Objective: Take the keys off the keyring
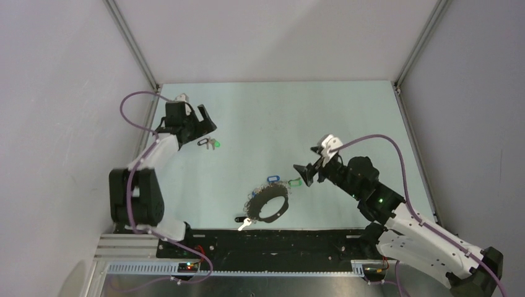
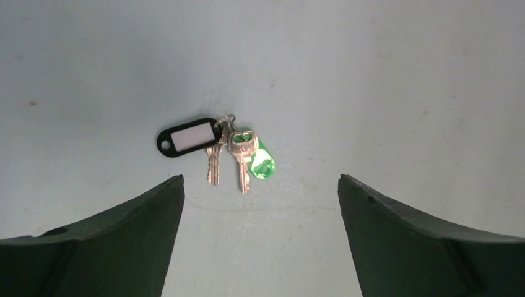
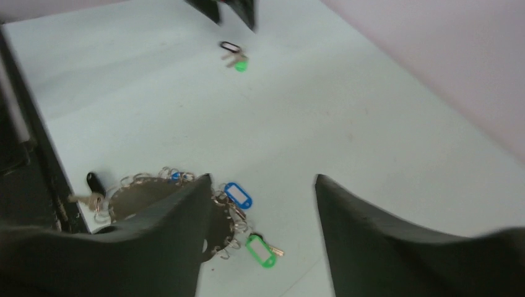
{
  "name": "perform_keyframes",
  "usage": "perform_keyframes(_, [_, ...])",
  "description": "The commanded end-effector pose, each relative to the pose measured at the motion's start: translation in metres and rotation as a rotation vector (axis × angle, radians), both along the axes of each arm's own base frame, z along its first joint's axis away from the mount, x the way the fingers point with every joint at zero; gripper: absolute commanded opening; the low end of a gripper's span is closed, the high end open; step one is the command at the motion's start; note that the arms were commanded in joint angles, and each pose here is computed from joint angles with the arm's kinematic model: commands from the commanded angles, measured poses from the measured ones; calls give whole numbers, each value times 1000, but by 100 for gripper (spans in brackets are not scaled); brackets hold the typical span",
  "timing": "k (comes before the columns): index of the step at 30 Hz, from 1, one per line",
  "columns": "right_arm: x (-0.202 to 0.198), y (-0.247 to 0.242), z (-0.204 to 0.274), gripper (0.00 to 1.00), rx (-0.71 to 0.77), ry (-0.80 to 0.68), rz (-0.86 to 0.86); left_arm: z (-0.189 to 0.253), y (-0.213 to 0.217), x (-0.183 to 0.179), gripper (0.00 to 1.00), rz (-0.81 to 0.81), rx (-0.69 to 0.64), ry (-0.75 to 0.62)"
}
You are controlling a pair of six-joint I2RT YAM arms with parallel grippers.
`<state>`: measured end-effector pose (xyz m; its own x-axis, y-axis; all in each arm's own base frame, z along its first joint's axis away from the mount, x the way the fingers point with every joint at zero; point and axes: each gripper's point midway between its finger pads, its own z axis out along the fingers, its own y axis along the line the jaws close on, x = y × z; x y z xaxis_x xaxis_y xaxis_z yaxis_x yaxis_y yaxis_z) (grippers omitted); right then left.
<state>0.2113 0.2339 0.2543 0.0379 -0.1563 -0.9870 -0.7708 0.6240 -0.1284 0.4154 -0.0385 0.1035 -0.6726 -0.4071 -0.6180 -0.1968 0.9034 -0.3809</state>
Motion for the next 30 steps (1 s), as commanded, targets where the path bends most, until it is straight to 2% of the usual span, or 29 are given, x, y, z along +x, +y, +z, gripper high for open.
perform_keyframes(1, [54, -63, 4, 92, 322, 206, -520, 94, -18, -27, 100, 42, -25, -226])
perform_keyframes(2, [56, -70, 2, 97, 375, 243, -570, 91, -20, -38, 100, 46, -37, -217])
perform_keyframes(3, [60, -81, 5, 98, 402, 242, -603, 108, -22, -48, 100, 59, -65, -262])
perform_keyframes(6, [61, -96, 6, 99, 463, 300, -633, 111, -21, -74, 100, 58, -78, -301])
perform_keyframes(7, [62, -104, 3, 99, 468, 326, -651, 124, -19, -84, 100, 63, -77, -351])
perform_keyframes(8, [64, -110, 6, 99, 498, 356, -654, 116, -18, -91, 100, 62, -70, -346])
perform_keyframes(12, [67, -119, -10, 99, 501, 518, -613, 132, -10, -121, 100, 65, 9, -471])
perform_keyframes(16, [72, -136, -28, 99, 510, 609, -648, 158, -7, -144, 100, 77, 82, -607])
perform_keyframes(22, [77, -154, -38, 99, 477, 598, -734, 164, -7, -153, 100, 99, 76, -644])
perform_keyframes(30, [70, -175, -43, 99, 428, 541, -837, 166, -25, -156, 100, 1, 44, -648])
